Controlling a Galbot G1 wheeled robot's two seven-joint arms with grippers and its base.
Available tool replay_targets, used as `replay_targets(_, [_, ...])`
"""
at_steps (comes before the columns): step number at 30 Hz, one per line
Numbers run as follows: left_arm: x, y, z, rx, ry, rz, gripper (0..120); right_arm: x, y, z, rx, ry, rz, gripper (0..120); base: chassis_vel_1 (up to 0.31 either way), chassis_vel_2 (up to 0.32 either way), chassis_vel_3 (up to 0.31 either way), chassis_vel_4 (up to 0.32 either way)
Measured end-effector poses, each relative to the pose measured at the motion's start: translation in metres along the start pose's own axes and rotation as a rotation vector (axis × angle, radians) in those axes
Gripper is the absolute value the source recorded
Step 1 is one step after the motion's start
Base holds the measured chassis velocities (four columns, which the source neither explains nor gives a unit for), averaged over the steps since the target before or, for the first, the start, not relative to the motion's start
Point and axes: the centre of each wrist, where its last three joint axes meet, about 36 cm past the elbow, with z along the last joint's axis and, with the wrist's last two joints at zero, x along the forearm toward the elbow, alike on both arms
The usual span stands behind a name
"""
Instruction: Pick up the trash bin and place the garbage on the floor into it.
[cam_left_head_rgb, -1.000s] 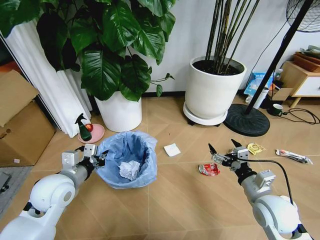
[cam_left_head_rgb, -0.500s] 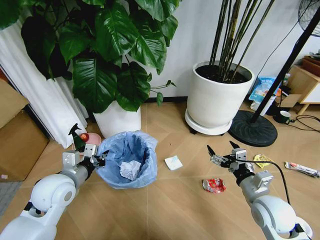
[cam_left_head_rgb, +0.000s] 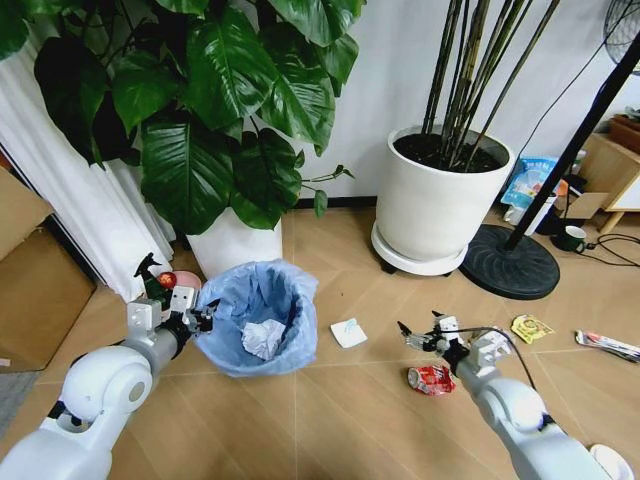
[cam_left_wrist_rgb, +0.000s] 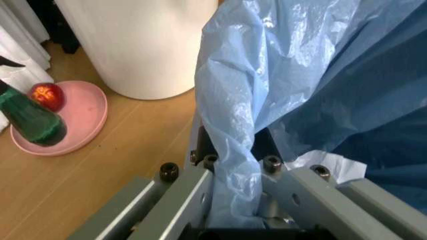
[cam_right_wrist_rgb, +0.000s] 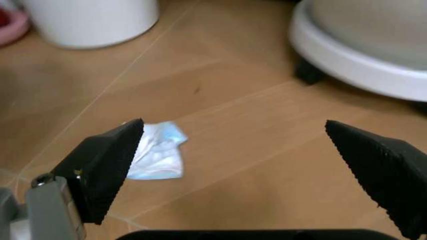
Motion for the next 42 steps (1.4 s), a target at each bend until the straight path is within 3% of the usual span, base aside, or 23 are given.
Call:
replay_targets(8, [0.002, -0.003, 0.001, 0.010, -0.005, -0.006, 0, -0.064, 0.007, -0.001, 0.042, 0.098, -0.141, 100, 0.000, 0.000, 0.000, 0.000])
replay_targets(15, [0.002, -0.004, -0.001, 0.016, -0.014, -0.008, 0, -0.129, 0.045, 0.015, 0.087, 0.164, -0.203, 100, 0.000, 0.000, 0.000, 0.000])
replay_targets(20, [0.000, -0.004, -0.002, 0.017, -0.016, -0.007, 0, -0.154, 0.057, 0.013, 0.138, 0.183, -0.214, 100, 0.000, 0.000, 0.000, 0.000])
replay_targets(37, [-0.003, -0.003, -0.001, 0.021, -0.015, 0.004, 0, -0.176, 0.055, 0.027, 0.155, 0.266, -0.160, 100, 0.000, 0.000, 0.000, 0.000])
replay_targets(42, [-0.004, -0.003, -0.002, 0.022, -0.016, 0.007, 0, -0.176, 0.058, 0.032, 0.148, 0.274, -0.157, 88, 0.000, 0.000, 0.000, 0.000])
